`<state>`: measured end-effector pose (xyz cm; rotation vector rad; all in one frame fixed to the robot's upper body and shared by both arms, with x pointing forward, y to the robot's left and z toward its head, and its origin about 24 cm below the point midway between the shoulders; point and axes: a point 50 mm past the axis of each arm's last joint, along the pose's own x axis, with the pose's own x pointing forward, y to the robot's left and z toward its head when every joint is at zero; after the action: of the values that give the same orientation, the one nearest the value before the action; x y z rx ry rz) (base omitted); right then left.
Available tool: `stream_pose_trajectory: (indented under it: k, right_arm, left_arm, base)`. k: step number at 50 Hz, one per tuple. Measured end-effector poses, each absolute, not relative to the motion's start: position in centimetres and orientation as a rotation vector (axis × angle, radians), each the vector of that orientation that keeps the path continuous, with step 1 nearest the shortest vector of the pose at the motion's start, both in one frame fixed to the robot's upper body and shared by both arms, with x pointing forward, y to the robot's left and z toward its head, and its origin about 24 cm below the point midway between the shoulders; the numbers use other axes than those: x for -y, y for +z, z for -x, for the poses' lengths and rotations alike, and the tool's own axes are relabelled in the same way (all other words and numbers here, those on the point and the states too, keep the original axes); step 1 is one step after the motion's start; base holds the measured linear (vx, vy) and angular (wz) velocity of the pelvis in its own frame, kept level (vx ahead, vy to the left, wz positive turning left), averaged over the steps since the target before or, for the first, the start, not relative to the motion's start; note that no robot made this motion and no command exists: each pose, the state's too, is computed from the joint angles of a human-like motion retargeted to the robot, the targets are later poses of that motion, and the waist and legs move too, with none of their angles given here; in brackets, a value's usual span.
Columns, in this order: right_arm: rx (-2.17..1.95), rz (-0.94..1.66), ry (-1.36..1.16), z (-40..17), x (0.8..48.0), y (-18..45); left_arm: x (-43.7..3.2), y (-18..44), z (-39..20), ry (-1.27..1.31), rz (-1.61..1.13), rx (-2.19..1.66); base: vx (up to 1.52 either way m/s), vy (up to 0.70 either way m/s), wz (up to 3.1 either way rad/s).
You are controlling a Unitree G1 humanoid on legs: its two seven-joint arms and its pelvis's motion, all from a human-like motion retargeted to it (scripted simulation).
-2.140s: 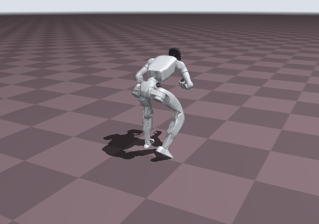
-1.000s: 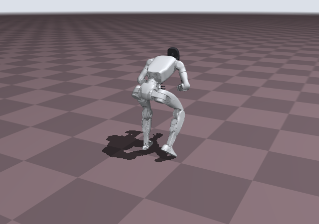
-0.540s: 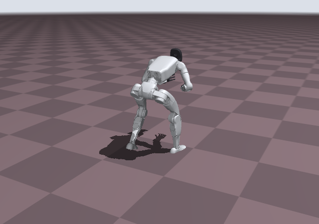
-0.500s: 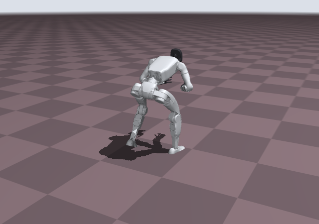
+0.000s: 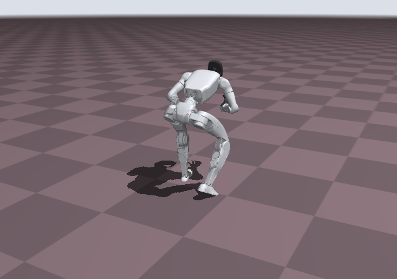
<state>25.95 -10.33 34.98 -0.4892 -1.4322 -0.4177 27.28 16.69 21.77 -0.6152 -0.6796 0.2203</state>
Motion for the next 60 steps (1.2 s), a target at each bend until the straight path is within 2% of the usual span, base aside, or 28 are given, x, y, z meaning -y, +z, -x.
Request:
stream_pose_trajectory:
  k: [8,10,12,17,20,24,28,30,32,35,37,42,47,52,60]
  right_arm:
    - [1.144,0.358,-0.347,-27.6,13.0,28.8]
    - [1.083,0.543,-0.427,-28.6,15.0,28.2]
    - [1.107,0.307,-0.376,-27.4,14.9,28.1]
    - [1.022,0.222,-0.363,-27.7,15.9,26.7]
    - [0.993,0.119,-0.396,-27.2,17.4,25.6]
    - [0.988,0.071,-0.355,-26.9,17.3,25.4]
    - [1.058,0.079,-0.314,-26.7,15.8,27.0]
    - [1.08,0.236,-0.317,-27.1,15.5,28.0]
    - [1.173,0.087,-0.249,-25.9,14.1,29.3]
    - [1.229,0.095,-0.183,-25.5,12.7,30.5]
    - [1.228,0.241,-0.173,-26.0,12.0,30.8]
    - [1.371,0.226,-0.15,-24.6,10.5,33.1]
    - [1.552,0.342,-0.178,-23.1,8.8,37.0]
    - [1.588,0.354,-0.179,-22.7,8.2,37.4]
    - [1.336,0.355,-0.139,-25.3,9.7,33.2]
  left_arm:
    - [-10.8,31.2,-26.8,-0.052,0.597,0.979]
    - [-9.6,34.4,-25.7,-0.128,0.51,1.109]
    - [-8.9,37.7,-23.6,-0.211,0.501,1.268]
    - [-7.4,42.8,-18.9,-0.3,0.275,1.614]
    - [-7.3,43.6,-17.6,-0.324,0.281,1.686]
    - [-7.8,42.6,-18.5,-0.302,0.293,1.646]
    - [-10.0,39.3,-22.0,-0.195,0.282,1.463]
    - [-11.5,36.5,-24.4,-0.107,0.213,1.314]
    - [-13.5,33.1,-26.1,0.005,0.216,1.162]
    - [-16.8,27.1,-27.7,0.151,0.161,0.911]
    - [-18.6,22.9,-27.9,0.214,0.108,0.742]
    - [-21.7,16.8,-26.0,0.366,0.181,0.532]
    - [-22.4,15.8,-25.3,0.372,0.289,0.508]
    - [-22.5,15.6,-25.5,0.378,0.293,0.495]
    - [-16.9,20.9,-28.0,0.235,0.347,0.674]
  base:
    - [0.47,0.14,-0.22]
    - [0.39,0.08,-0.03]
    - [0.4,0.02,0.28]
    - [0.46,-0.07,1.26]
    - [0.51,-0.14,1.15]
    - [0.5,-0.2,-0.11]
    - [0.5,-0.23,-0.5]
    - [0.49,-0.22,-0.35]
    - [0.49,-0.21,-0.23]
    - [0.49,-0.19,-0.14]
    - [0.48,-0.16,-0.11]
    - [0.43,-0.1,0.23]
    - [0.46,-0.05,-0.63]
    - [0.55,0.02,-0.61]
    - [0.57,0.12,0.14]
